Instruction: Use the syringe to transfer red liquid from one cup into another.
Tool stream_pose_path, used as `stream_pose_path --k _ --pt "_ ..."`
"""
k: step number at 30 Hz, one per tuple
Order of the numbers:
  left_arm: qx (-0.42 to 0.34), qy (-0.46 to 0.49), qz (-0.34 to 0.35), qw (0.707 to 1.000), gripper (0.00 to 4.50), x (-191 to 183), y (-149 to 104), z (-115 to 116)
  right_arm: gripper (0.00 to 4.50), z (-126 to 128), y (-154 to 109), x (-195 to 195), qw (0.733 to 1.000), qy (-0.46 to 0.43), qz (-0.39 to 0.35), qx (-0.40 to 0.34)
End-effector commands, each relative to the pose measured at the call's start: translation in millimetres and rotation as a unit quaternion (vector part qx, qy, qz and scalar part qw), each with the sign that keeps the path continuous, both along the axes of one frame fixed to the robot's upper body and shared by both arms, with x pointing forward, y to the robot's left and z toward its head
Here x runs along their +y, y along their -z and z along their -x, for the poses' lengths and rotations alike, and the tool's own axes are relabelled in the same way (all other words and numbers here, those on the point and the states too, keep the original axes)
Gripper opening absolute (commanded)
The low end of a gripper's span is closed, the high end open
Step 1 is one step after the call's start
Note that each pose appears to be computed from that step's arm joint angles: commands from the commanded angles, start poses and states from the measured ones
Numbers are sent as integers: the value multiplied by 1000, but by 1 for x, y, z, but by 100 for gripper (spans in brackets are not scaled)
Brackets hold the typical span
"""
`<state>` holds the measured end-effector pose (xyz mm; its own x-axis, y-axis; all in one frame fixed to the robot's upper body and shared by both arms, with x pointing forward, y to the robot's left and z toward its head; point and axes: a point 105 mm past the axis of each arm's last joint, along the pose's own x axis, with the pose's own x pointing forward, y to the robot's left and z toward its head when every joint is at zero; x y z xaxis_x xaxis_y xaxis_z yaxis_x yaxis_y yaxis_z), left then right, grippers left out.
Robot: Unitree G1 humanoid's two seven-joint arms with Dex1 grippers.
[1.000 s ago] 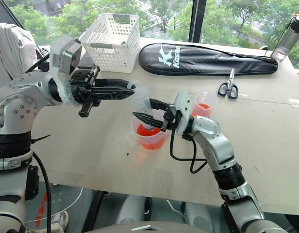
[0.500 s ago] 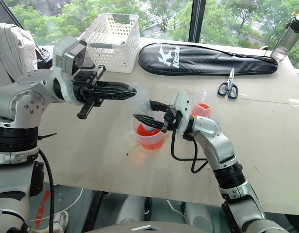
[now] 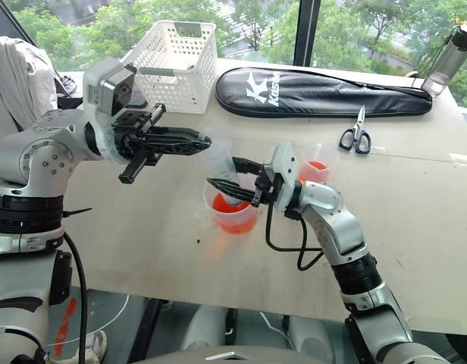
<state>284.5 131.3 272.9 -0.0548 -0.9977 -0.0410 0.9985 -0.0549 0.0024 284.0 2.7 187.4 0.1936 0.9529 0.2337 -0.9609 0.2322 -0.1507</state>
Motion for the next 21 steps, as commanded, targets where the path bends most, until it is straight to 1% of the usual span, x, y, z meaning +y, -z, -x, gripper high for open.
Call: stream_pose_path --k 1,5,7,15,21 --pt "-51 -29 17 998 0 18 -31 -4 151 5 3 3 1000 -14 8 -5" --pt "-55 -30 19 998 0 25 -41 -4 151 5 5 2 1000 -14 9 -2" --pt "-59 -27 20 998 0 22 -42 -1 151 5 5 3 1000 -13 9 -1" --pt "-66 -24 21 997 0 8 -40 2 149 5 7 3 1000 -13 7 2" --pt "-68 -26 23 997 0 6 -39 2 149 5 7 3 1000 -12 6 3"
